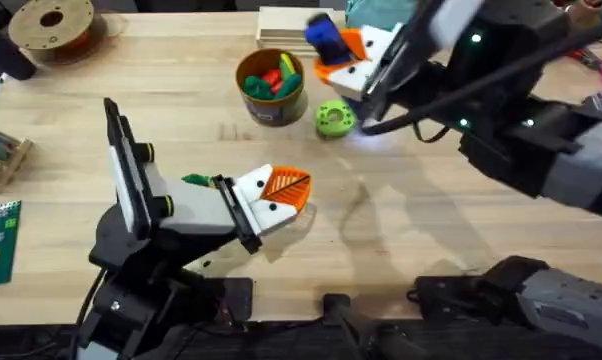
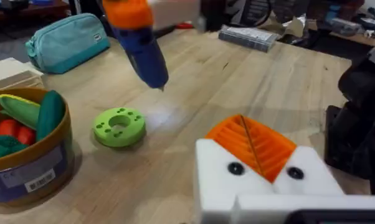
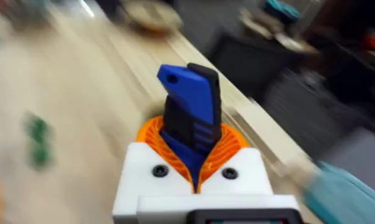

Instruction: Pick up the gripper from the table and insert it into the empty holder that is missing its gripper. Then pick up a screw, insert it into the mounting hole, and use the screwdriver to tighten it. Finally, clean up the table by picking up the vegetable and placing it into the bucket.

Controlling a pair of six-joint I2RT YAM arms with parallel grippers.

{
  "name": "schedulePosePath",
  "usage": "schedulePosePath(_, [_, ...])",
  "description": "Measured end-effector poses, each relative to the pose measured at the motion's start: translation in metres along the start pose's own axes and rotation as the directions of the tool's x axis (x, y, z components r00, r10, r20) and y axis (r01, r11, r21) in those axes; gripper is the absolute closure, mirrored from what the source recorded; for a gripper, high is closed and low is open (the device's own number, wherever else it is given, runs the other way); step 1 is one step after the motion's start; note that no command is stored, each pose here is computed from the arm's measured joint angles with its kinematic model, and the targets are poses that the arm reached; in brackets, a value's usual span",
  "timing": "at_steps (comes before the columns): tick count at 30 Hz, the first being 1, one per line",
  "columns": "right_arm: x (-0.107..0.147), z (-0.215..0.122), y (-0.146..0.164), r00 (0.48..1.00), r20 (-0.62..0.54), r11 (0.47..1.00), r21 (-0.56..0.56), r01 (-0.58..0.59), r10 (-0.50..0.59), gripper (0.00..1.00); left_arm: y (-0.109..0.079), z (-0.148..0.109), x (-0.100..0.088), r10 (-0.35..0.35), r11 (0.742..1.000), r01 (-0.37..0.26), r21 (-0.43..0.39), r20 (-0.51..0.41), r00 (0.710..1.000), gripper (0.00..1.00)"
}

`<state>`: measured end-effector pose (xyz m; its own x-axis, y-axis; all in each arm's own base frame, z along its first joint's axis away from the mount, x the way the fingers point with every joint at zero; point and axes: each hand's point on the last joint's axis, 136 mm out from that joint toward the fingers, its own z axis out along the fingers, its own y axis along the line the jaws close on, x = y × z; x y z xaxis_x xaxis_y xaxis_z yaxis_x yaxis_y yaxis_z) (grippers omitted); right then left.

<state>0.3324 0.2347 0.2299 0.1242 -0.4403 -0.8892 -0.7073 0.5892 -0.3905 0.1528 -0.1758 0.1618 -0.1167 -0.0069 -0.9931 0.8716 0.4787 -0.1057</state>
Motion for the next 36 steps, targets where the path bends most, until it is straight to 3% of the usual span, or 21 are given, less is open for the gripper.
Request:
schedulePosePath(3, [0.048,0.004,-0.026,0.976,-0.17,0.986,0.072,0.152,-0.138,0.97,0.0,0.0,0.0,0.0,1.0,0.0,0.0,0.0,1.0,0.993])
schedulePosePath(5, [0.079,0.005,-0.043,0.932,-0.281,0.961,0.089,0.262,-0.228,0.97,0.0,0.0,0.0,0.0,1.0,0.0,0.0,0.0,1.0,0.993])
schedulePosePath(11, [0.166,-0.001,-0.074,0.692,-0.534,0.839,-0.062,0.541,-0.486,0.97,0.0,0.0,0.0,0.0,1.0,0.0,0.0,0.0,1.0,0.993])
schedulePosePath(14, [0.201,-0.007,-0.078,0.588,-0.59,0.796,-0.166,0.582,-0.553,0.97,0.0,0.0,0.0,0.0,1.0,0.0,0.0,0.0,1.0,0.993])
schedulePosePath(17, [0.231,-0.015,-0.076,0.522,-0.626,0.785,-0.253,0.566,-0.578,0.97,0.0,0.0,0.0,0.0,1.0,0.0,0.0,0.0,1.0,0.993])
schedulePosePath(22, [0.244,-0.015,-0.072,0.487,-0.624,0.766,-0.31,0.563,-0.611,0.963,0.0,0.0,0.0,0.0,1.0,0.0,0.0,0.0,1.0,0.993])
schedulePosePath(27, [0.24,-0.013,-0.072,0.483,-0.609,0.757,-0.338,0.56,-0.629,0.58,0.0,0.0,0.0,0.0,1.0,0.0,0.0,0.0,1.0,0.993])
schedulePosePath(30, [0.235,-0.013,-0.075,0.484,-0.606,0.756,-0.343,0.558,-0.632,0.144,0.0,0.0,0.0,0.0,1.0,0.0,0.0,0.0,1.0,0.993])
schedulePosePath(31, [0.231,-0.013,-0.077,0.491,-0.608,0.761,-0.332,0.557,-0.624,0.071,0.0,0.0,0.0,0.0,1.0,0.0,0.0,0.0,1.0,0.993])
schedulePosePath(36, [0.229,-0.016,-0.077,0.552,-0.646,0.832,-0.259,0.491,-0.527,0.043,0.0,0.0,0.0,0.0,1.0,0.0,0.0,0.0,1.0,0.993])
